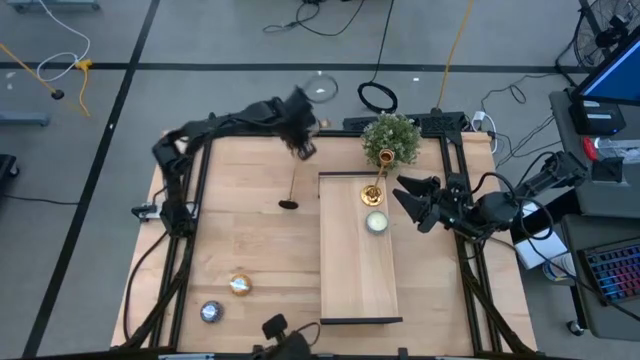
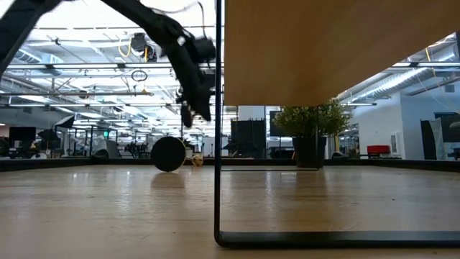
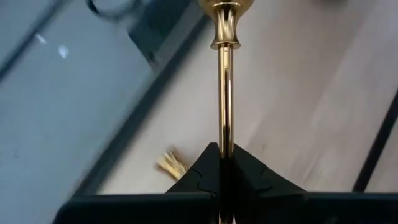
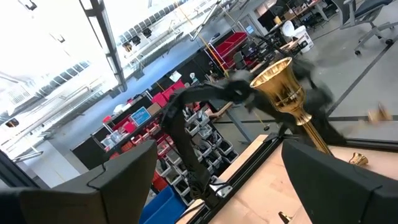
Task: Pick & Place candle stick holders
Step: Put the right gold candle holder on the shelf
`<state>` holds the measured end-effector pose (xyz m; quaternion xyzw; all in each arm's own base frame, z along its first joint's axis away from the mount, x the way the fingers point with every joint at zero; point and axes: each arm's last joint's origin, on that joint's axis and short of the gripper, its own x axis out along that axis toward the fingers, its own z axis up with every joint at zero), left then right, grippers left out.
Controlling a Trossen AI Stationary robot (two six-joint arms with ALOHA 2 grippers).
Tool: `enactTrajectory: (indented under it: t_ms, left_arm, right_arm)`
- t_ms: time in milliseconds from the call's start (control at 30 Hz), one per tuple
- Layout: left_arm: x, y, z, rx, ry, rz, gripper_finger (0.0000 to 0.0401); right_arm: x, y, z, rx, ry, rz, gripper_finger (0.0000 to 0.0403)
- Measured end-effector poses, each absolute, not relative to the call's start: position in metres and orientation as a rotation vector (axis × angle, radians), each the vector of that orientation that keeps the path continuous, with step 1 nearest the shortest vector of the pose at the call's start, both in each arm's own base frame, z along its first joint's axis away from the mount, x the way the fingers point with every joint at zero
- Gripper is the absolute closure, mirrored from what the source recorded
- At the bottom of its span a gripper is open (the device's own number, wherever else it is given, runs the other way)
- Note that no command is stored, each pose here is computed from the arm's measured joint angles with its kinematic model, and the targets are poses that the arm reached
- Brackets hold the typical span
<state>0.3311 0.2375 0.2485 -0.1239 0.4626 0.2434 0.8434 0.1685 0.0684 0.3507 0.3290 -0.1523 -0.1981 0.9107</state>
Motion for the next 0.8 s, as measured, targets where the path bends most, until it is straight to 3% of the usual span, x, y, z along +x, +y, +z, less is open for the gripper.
enactTrajectory:
  t_ms: [200,433,800]
  left_arm:
    - [0.303,0.237,0.317,-0.31,0.687,0.604,0.0389]
    - [0.283,0.21,0.379,-0.377,0.405,0.507,0.0389]
    - [0.309,0.112,0.407,-0.382,0.338,0.345,0.0389]
  right_arm:
    - [0.169,0.069,0.351,0.673,-0.311,-0.387,0.006]
    - [0.169,0.07,0.352,0.661,-0.307,-0.345,0.006]
    - [0.158,0.073,0.362,0.673,-0.305,-0.067,0.006]
